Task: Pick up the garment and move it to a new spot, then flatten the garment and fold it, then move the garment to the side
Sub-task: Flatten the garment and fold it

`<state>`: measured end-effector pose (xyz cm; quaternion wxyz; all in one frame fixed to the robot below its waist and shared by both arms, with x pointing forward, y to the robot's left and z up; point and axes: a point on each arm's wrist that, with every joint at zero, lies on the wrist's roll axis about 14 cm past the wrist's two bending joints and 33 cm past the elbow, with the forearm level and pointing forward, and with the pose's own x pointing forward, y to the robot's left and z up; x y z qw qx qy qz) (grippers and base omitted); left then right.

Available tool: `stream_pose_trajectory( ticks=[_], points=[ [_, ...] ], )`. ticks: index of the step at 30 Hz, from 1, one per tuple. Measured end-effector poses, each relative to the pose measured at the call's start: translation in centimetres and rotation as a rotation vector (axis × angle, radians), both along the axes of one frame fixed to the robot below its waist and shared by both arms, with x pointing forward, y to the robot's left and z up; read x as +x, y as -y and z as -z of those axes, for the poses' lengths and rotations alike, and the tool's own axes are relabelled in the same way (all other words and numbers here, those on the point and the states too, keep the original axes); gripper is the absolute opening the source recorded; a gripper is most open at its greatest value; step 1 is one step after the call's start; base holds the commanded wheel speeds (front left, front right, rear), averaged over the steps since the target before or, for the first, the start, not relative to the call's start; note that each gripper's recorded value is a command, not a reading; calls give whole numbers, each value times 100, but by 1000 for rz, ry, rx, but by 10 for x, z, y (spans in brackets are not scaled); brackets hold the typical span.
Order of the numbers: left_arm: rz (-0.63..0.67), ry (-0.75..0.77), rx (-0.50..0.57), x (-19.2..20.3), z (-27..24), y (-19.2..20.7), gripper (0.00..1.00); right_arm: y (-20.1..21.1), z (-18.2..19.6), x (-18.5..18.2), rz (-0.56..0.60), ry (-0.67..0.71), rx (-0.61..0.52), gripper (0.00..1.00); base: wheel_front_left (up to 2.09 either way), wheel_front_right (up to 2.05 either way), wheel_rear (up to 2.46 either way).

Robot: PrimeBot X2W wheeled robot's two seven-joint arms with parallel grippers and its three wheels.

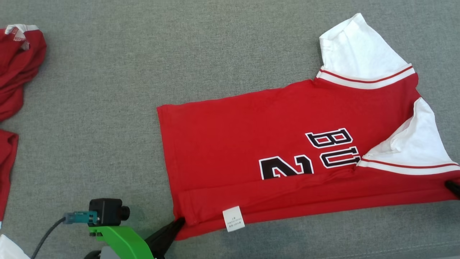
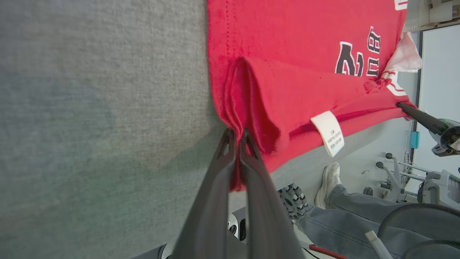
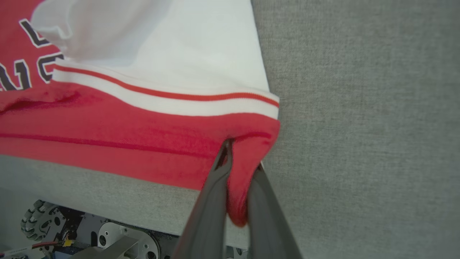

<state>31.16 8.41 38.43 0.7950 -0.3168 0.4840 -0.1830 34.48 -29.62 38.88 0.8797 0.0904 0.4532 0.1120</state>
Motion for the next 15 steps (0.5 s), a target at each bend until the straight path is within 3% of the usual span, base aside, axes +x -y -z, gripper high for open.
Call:
stream_pose_trajectory(
  ticks=[1, 2, 3, 9, 15],
  points=[
    [-8, -19, -3, -4, 5, 2, 0, -2, 4, -2, -1, -4, 1, 23, 0, 0, 0],
    [-15, -32, -1, -6, 10, 3, 24, -3, 7, -4, -2, -8, 0, 66, 0, 0, 0],
    [-24, -33, 4, -7, 14, 4, 100, -4, 11, -7, -5, -16, -4, 100, 0, 0, 0],
    [-88, 84, 18, 11, 8, 8, 100, -4, 6, 6, -15, 50, -30, 100, 0, 0, 0],
    [-201, 261, 45, 62, -24, -9, 100, -9, -55, 63, -79, 284, -58, 100, 0, 0, 0]
  ],
)
